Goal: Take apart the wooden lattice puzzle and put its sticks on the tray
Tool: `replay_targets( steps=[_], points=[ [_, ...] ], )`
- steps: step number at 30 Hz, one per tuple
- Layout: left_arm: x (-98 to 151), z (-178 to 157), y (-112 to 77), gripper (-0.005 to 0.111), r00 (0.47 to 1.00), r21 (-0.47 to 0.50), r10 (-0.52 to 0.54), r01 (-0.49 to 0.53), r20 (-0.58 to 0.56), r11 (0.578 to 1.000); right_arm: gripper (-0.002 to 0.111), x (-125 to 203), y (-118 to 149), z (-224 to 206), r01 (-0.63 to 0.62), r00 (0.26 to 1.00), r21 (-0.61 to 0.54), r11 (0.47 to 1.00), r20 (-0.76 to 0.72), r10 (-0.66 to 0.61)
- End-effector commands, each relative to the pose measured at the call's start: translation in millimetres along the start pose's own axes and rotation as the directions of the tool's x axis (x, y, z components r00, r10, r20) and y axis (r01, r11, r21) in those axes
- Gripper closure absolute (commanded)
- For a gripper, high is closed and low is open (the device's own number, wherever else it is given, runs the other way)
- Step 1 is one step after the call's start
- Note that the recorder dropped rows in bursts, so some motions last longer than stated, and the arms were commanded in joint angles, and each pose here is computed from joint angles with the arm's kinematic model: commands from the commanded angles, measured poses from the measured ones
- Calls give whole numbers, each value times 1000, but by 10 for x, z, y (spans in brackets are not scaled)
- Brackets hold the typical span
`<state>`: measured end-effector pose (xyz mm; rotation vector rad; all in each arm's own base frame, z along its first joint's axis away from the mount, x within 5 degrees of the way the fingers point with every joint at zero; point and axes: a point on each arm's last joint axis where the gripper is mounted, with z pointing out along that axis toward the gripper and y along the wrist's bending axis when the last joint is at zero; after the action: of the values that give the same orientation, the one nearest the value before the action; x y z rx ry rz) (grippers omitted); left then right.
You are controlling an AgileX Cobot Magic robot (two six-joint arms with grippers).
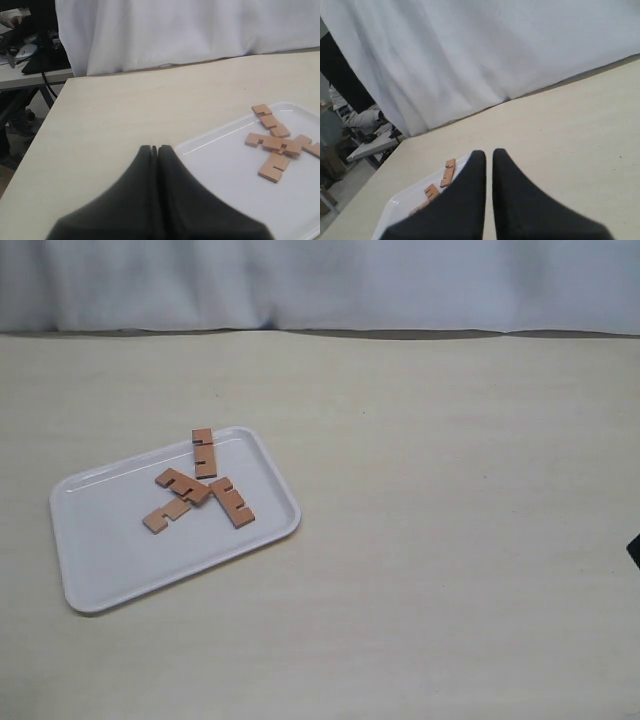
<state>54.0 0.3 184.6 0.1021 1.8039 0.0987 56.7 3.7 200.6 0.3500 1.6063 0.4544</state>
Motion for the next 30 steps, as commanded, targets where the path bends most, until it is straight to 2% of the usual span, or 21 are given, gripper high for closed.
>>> replay_targets(
  steps=[1,6,15,19,26,30],
  points=[
    [2,1,-3,107,1000,3,-5,5,4,1000,104,-37,-38,-8,-58,996,72,996,66,53],
    [1,1,-3,107,1000,3,-5,5,4,1000,104,-56,-73,-14,-67,993,131,989,104,54],
    [1,1,-3,107,1000,3,-5,5,4,1000,104,-55,-73,-14,-67,993,130,989,103,54],
    [1,1,-3,107,1000,3,-5,5,4,1000,104,-15,-102,-15,-70,996,165,984,62,60],
    [1,1,-3,107,1000,3,-5,5,4,1000,104,107,-208,-43,-70,995,300,951,-54,90],
    [-1,1,-1,107,1000,1,-1,1,7,1000,104,107,-208,-43,-70,995,300,951,-54,90]
  ],
)
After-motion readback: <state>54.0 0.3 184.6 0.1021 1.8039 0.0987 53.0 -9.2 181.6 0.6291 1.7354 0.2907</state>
